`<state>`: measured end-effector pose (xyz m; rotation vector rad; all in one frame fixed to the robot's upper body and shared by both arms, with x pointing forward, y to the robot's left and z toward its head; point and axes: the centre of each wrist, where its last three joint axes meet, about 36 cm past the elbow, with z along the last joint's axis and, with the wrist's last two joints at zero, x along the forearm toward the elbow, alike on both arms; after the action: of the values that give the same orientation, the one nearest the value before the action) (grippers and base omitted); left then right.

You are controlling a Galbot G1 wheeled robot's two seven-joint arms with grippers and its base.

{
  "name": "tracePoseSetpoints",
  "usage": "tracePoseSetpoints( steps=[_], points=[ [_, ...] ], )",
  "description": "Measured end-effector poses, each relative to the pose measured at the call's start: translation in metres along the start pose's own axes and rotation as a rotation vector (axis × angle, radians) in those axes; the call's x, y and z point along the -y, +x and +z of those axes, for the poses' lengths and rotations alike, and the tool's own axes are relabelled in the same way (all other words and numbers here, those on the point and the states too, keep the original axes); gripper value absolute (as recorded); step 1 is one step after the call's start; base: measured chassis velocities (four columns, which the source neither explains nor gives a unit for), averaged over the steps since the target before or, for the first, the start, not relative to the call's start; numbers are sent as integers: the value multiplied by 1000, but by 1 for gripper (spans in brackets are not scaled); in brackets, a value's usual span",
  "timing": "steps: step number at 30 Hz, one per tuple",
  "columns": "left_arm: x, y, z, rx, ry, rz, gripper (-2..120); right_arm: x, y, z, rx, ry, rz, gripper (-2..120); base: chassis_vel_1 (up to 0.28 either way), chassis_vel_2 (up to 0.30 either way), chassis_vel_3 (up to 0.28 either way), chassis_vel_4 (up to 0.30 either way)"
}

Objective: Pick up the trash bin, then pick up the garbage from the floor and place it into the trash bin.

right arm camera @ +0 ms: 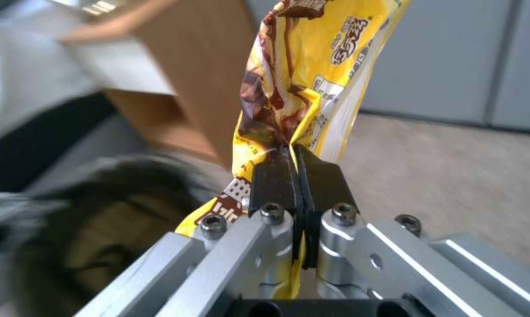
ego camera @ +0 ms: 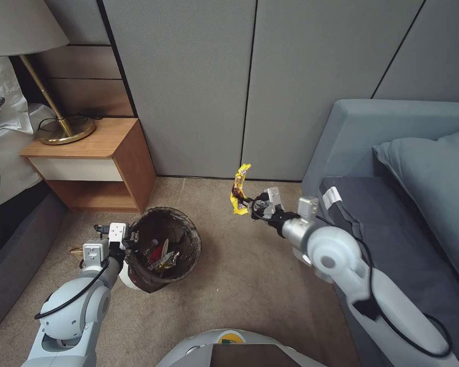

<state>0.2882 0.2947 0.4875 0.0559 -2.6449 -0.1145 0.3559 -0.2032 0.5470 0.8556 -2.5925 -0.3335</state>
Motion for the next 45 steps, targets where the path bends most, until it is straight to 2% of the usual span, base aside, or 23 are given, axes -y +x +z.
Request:
tracePoseSetpoints(
  steps=[1, 3, 6, 13, 21, 26, 29, 37, 45],
  points=[
    [0, 0, 0, 0, 0, 0, 7, 0, 0, 0, 0, 0, 0, 0, 0, 0, 0, 0],
    [0, 0, 1, -2, 2, 1, 7, -17, 14, -8, 22, 6, -62, 0, 0, 0, 0, 0],
    [1, 0, 1, -4, 2, 2, 7, -30, 23, -13, 33, 18, -112, 0, 0, 0, 0, 0],
    [1, 0, 0, -2, -2, 1, 7, -53, 46, -25, 79, 48, -237, 0, 0, 0, 0, 0],
    [3, -4, 3, -12, -2, 6, 7, -56, 47, -34, 61, 62, -350, 0, 0, 0, 0, 0],
    [5, -6, 5, -16, -3, 8, 7, -59, 43, -41, 14, 94, -442, 0, 0, 0, 0, 0],
    [5, -6, 4, -15, -4, 8, 7, -60, 38, -46, -7, 118, -476, 0, 0, 0, 0, 0],
    [3, -7, 5, -19, -3, 3, 7, -56, -14, -50, -88, 159, -495, 0, 0, 0, 0, 0],
    [-2, -7, 4, -15, -1, -7, 7, -62, -63, -30, -164, 145, -489, 0, 0, 0, 0, 0]
  ],
)
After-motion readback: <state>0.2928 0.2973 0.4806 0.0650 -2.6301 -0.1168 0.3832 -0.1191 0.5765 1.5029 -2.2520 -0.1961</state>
